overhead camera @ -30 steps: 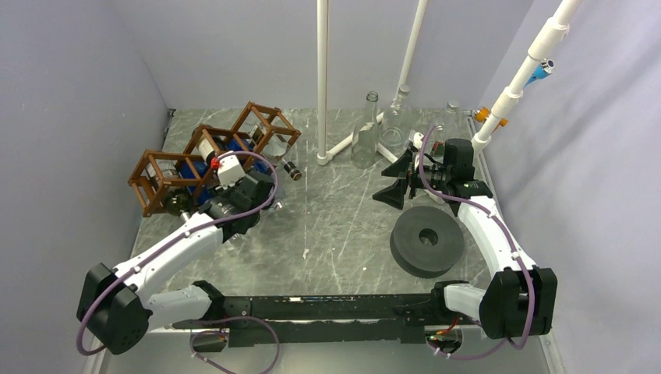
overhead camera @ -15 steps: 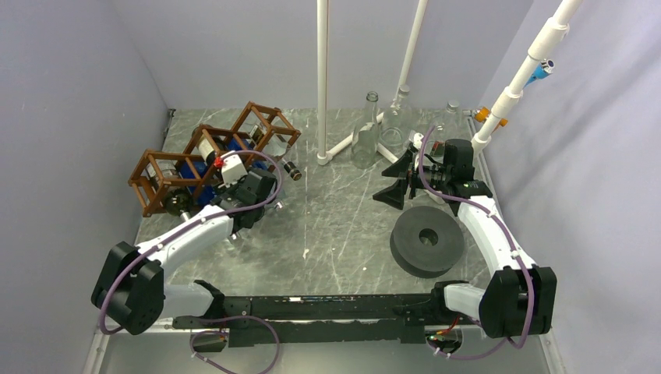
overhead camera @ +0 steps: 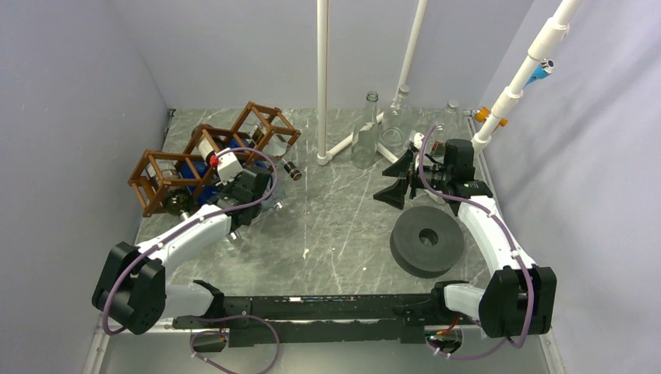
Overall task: Take the wine bottle off the wine rack
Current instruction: Pick up the wine bottle from the wine rack.
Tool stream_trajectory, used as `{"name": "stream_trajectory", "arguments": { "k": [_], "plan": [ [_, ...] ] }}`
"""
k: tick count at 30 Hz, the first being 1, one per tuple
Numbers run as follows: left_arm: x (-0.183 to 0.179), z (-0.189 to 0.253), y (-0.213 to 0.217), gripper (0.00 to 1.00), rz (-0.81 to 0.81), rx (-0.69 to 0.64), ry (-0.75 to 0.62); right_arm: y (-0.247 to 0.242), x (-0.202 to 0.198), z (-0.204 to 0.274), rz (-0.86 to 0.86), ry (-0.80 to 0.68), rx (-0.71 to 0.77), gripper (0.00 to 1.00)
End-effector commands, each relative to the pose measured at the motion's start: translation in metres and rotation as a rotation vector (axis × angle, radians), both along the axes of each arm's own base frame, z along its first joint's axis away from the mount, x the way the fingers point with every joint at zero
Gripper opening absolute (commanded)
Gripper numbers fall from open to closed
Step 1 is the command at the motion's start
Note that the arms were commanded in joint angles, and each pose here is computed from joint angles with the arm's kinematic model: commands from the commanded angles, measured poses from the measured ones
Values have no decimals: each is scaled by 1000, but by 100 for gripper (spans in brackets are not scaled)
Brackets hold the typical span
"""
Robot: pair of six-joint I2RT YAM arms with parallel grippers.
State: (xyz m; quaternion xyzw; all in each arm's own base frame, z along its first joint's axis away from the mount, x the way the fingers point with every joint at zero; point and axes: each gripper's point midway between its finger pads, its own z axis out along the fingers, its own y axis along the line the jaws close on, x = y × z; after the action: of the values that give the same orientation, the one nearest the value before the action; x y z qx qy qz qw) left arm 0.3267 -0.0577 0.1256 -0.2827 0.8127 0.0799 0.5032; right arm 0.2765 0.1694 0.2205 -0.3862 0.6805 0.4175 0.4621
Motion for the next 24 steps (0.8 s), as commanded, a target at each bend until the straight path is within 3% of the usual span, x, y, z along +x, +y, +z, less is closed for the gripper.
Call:
{"name": "stream_trajectory", "arguments": {
  "k": [1,14,18,24],
  "plan": [
    [4,0,-3,54,-21,-18,-7,0,2,3,22,-51,8,100],
    [2,-4,-6,49,-30,-65,21,-1,2,4,20,-52,9,100],
    [0,1,-7,33,-30,-79,31,-1,2,4,19,-50,9,100],
    [-2,17,-9,0,-55,-89,19,-1,2,4,19,-49,11,100]
  ]
}}
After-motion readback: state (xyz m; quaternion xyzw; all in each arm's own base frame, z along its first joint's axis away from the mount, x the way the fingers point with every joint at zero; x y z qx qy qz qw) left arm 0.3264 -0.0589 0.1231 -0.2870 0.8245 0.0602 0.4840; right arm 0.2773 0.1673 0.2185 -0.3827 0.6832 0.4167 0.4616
